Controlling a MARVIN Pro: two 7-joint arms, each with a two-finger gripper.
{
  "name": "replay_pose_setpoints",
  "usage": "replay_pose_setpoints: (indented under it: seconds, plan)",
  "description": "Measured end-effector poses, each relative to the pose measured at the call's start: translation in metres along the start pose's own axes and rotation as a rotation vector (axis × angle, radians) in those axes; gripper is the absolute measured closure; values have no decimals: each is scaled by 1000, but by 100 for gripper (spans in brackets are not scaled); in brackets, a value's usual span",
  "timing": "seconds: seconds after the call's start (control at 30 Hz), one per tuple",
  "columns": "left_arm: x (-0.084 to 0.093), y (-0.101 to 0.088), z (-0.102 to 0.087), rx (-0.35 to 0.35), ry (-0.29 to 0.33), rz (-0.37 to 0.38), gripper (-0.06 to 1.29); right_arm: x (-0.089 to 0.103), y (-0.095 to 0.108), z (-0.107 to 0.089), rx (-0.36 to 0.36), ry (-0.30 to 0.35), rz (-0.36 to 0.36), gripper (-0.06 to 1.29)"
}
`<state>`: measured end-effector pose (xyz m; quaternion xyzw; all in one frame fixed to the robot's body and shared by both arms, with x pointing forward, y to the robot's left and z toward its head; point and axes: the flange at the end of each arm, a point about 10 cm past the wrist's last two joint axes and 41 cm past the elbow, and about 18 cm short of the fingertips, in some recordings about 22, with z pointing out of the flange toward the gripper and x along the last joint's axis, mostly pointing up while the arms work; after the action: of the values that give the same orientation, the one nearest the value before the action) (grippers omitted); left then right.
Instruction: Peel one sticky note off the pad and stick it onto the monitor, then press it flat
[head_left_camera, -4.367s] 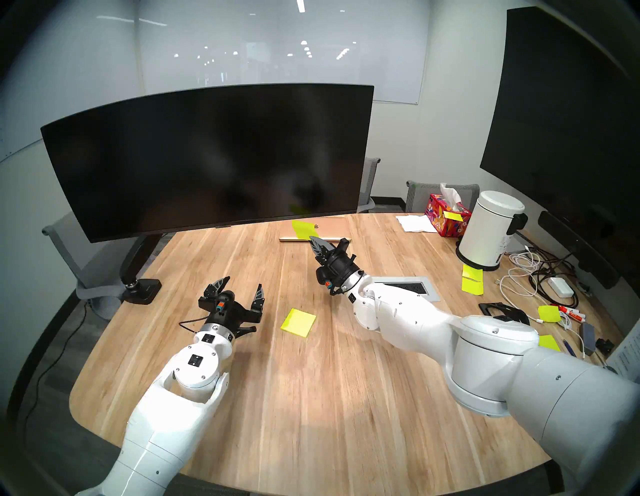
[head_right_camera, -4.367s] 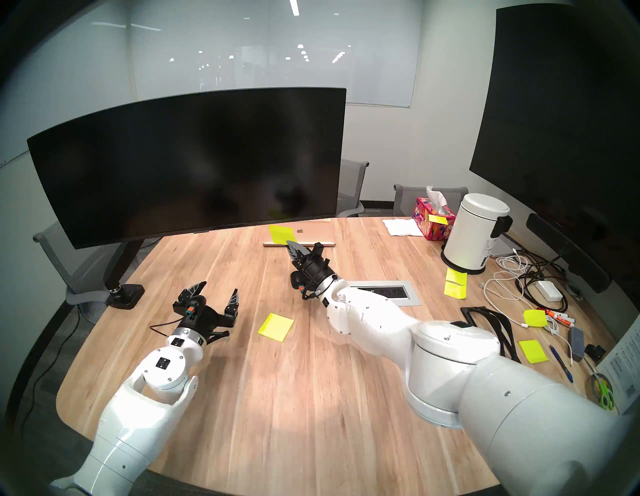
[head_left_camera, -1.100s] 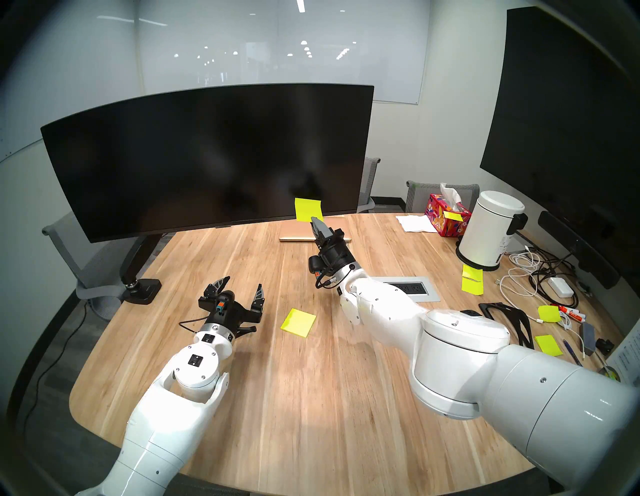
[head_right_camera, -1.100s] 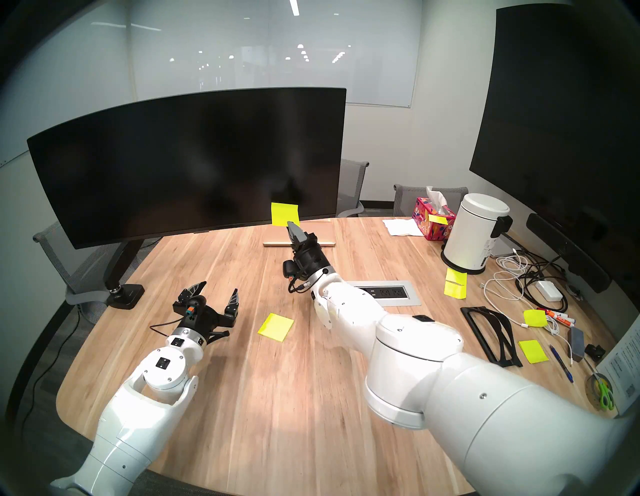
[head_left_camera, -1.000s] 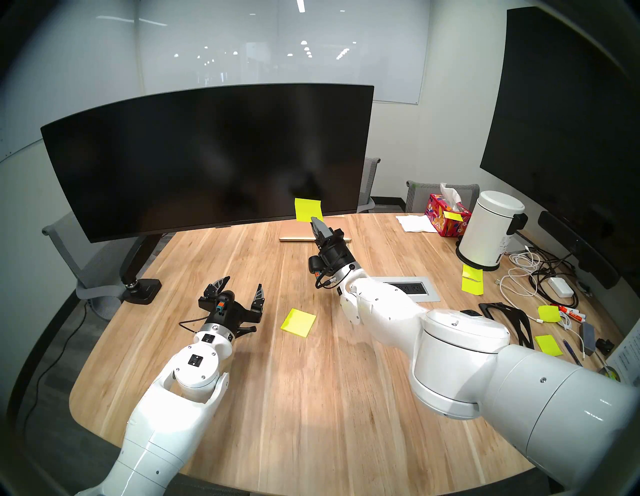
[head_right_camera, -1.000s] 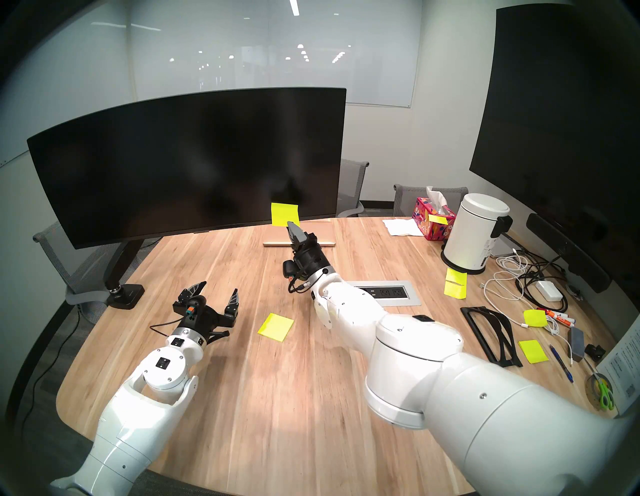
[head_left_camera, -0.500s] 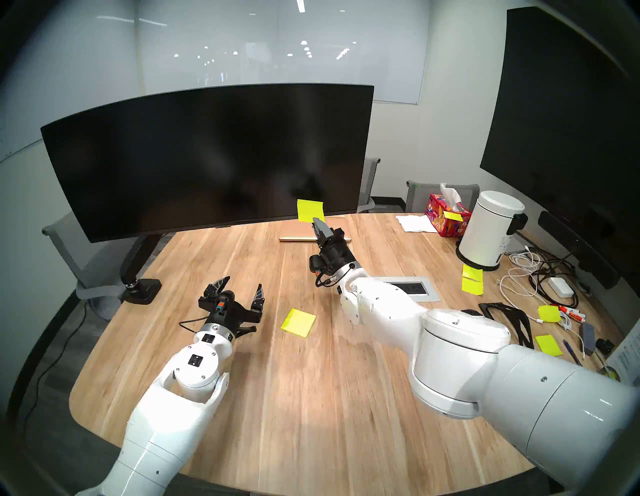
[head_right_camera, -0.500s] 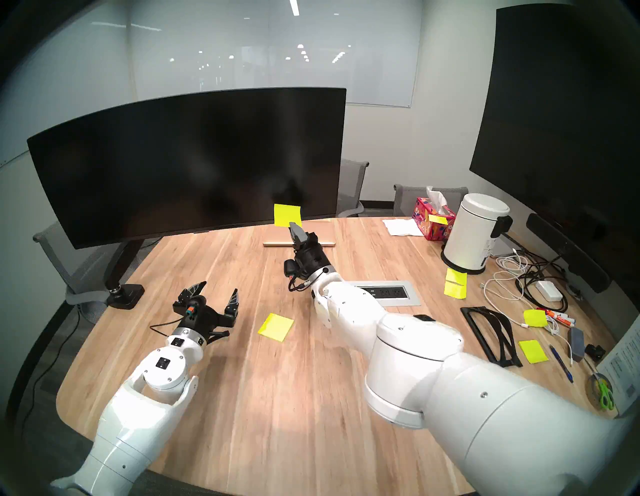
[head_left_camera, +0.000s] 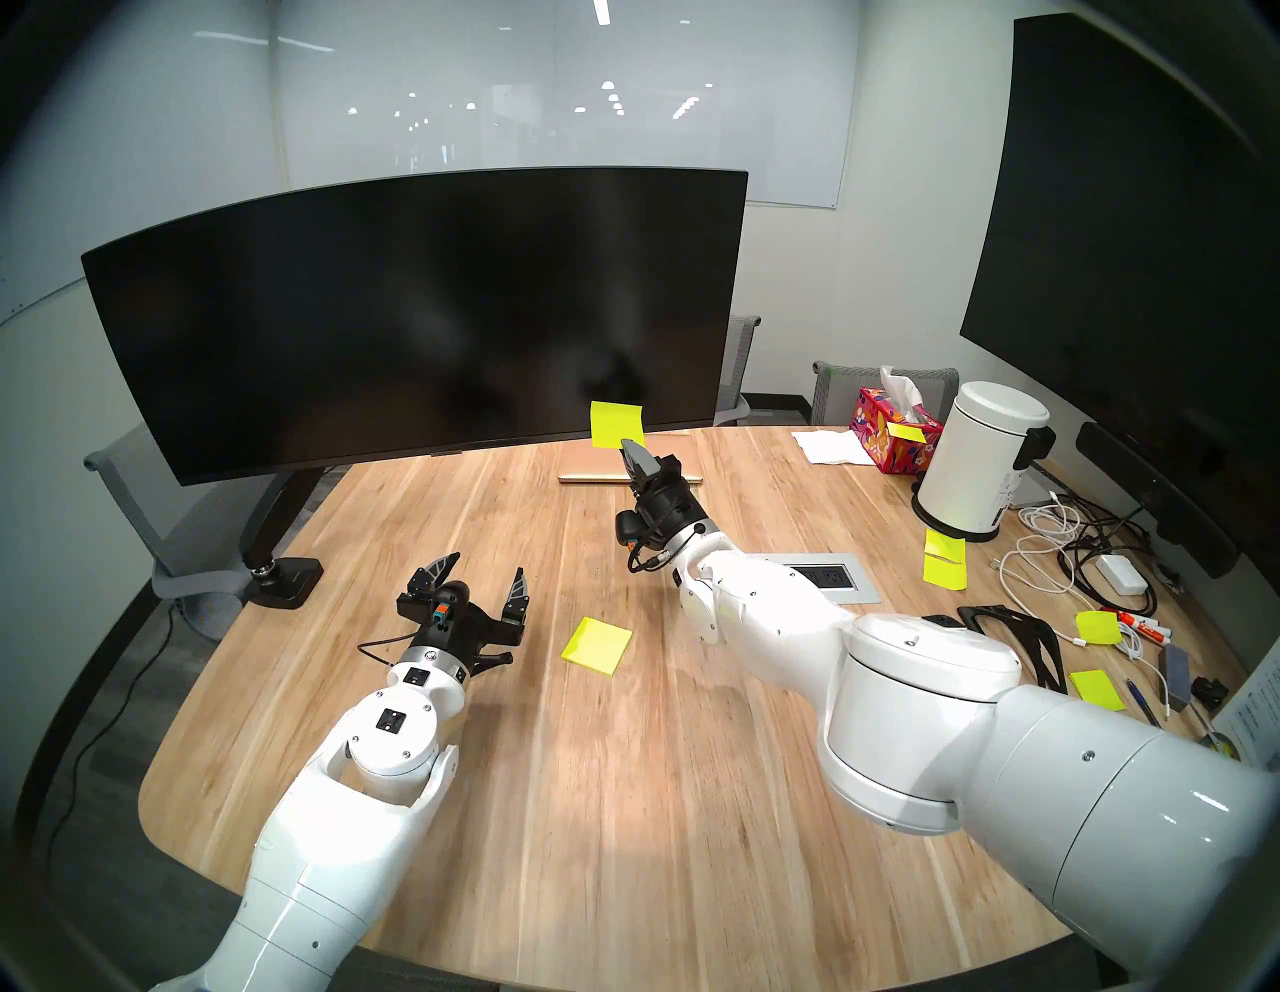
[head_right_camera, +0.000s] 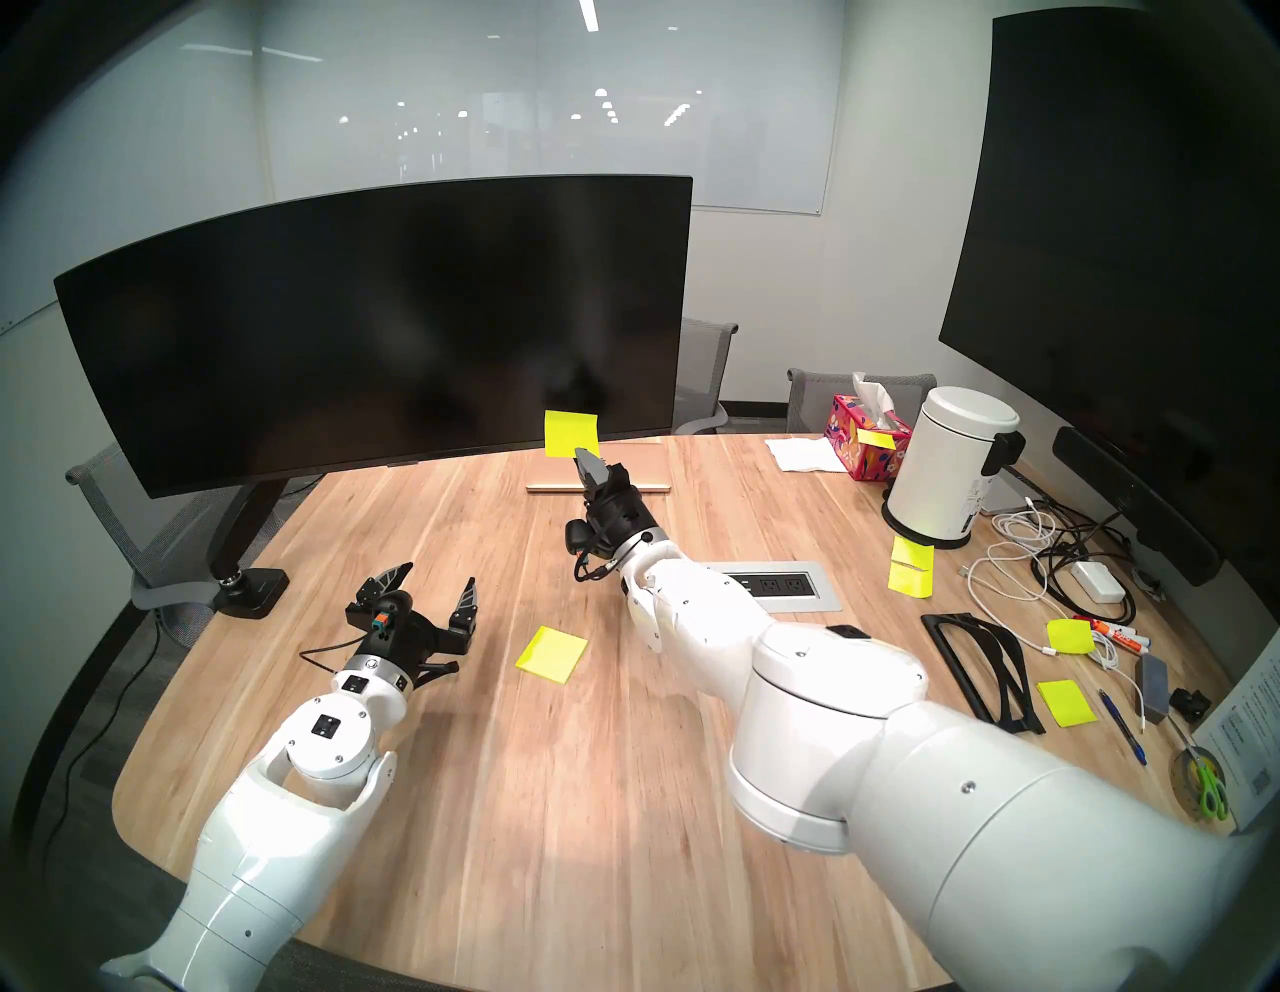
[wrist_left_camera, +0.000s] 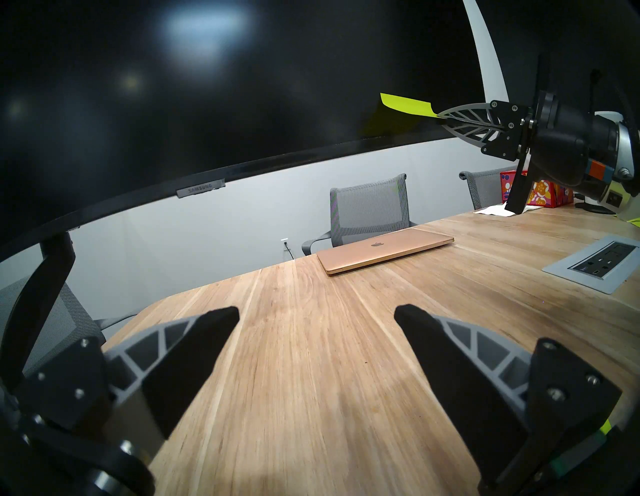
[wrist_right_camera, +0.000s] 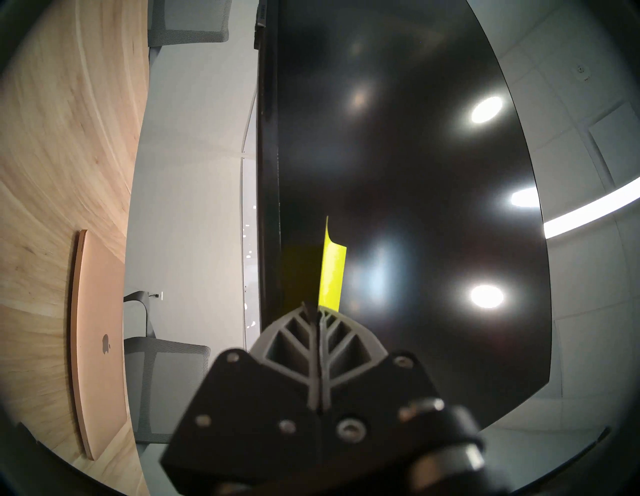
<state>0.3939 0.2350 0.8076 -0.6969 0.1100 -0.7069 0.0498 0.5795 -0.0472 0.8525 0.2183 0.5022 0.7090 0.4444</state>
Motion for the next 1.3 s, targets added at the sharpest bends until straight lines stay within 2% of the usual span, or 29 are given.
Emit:
replay_pose_setpoints:
  seconds: [0.63,1.3]
  plan:
    - [0,0,0,0,0,0,0,0,1,1,-6,-7,-1,125]
    - [0,0,0,0,0,0,0,-3,3,12,62,-10,18,125]
